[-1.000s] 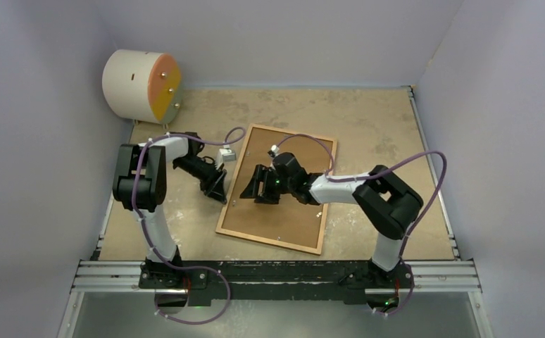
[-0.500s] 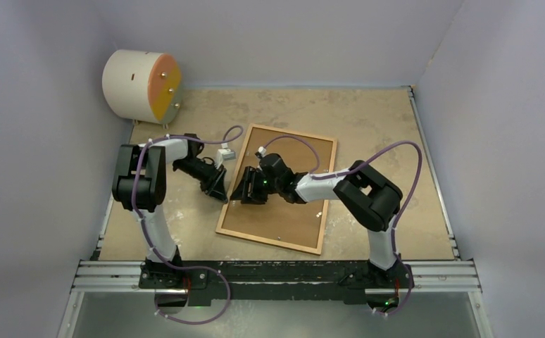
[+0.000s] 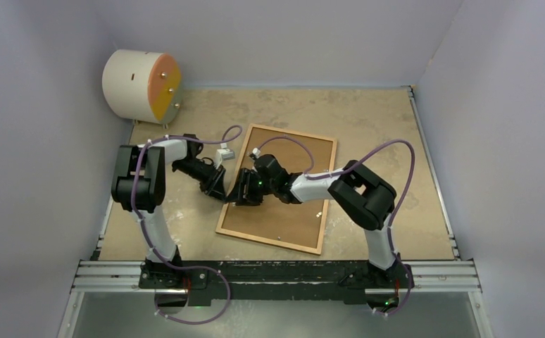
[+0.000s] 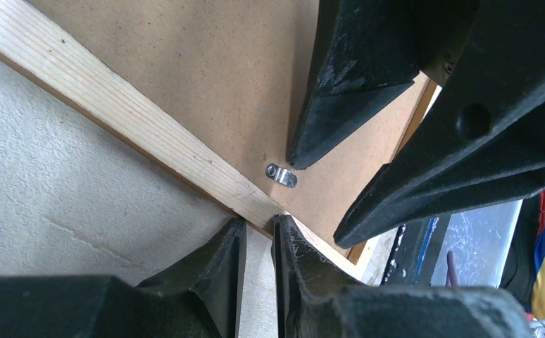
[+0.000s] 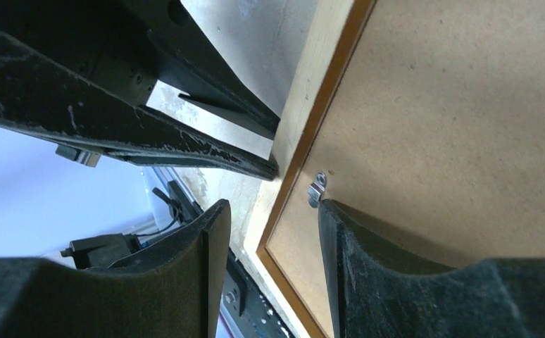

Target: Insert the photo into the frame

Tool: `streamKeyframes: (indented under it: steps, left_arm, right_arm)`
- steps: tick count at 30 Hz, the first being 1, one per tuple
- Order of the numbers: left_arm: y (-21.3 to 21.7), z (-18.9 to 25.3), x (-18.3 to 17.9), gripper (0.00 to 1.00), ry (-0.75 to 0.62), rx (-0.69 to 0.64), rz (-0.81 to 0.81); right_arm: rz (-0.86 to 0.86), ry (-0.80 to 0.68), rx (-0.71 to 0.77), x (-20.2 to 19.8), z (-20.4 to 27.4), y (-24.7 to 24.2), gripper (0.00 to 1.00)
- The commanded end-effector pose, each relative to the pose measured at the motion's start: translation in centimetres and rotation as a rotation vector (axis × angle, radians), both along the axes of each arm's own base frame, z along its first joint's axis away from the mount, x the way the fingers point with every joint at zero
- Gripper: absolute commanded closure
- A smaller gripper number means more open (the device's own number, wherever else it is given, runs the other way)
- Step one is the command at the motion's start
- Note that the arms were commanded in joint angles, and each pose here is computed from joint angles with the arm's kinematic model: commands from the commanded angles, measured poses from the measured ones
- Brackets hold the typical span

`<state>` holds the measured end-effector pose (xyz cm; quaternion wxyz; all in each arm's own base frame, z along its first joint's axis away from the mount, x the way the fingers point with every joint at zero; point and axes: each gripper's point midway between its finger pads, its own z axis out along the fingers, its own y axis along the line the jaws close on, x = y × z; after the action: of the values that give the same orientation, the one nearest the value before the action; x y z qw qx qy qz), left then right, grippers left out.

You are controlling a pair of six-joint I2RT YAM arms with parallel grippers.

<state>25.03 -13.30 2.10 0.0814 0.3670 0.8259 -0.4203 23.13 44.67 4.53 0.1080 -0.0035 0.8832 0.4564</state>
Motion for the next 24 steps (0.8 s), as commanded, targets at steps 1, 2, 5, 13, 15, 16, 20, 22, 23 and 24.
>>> streamKeyframes:
  steps: [1, 2, 5, 13, 15, 16, 20, 22, 23, 24]
  left_arm:
    - [1.6, -3.2, 0.1, 0.79, -0.081, 0.104, -0.079]
    - [1.6, -3.3, 0.1, 0.79, -0.083, 0.107, -0.080]
    - [1.6, -3.2, 0.2, 0.80, -0.086, 0.109, -0.082]
    - [1.6, -3.4, 0.1, 0.81, -0.081, 0.107, -0.086]
    - [1.6, -3.5, 0.1, 0.82, -0.085, 0.107, -0.089]
    - [1.7, -3.4, 0.1, 0.82, -0.085, 0.108, -0.090]
    - [1.7, -3.5, -0.2, 0.83, -0.085, 0.108, -0.095]
    - [1.7, -3.5, -0.2, 0.83, -0.085, 0.109, -0.096]
    - [1.7, -3.5, -0.3, 0.83, -0.084, 0.108, -0.097]
    - [1.8, -3.5, -0.3, 0.83, -0.083, 0.108, -0.098]
  right_arm:
    - [0.010, -0.001, 0.007, 0.1, 0.4, 1.0, 0.48]
    - [0.009, 0.002, 0.007, 0.1, 0.3, 1.0, 0.48]
    - [0.008, 0.010, 0.005, 0.1, 0.0, 1.1, 0.49]
    - [-0.007, 0.019, 0.016, 0.3, -0.4, 1.5, 0.50]
    - [-0.013, 0.020, 0.018, 0.5, -0.5, 1.5, 0.50]
    - [-0.016, 0.021, 0.020, 0.5, -0.6, 1.6, 0.50]
    - [-0.031, 0.016, 0.021, 0.8, -0.5, 1.6, 0.51]
    - [-0.039, 0.019, 0.023, 0.9, -0.6, 1.6, 0.52]
    - [-0.043, 0.020, 0.024, 1.0, -0.6, 1.7, 0.52]
    - [-0.048, 0.019, 0.023, 1.0, -0.7, 1.6, 0.52]
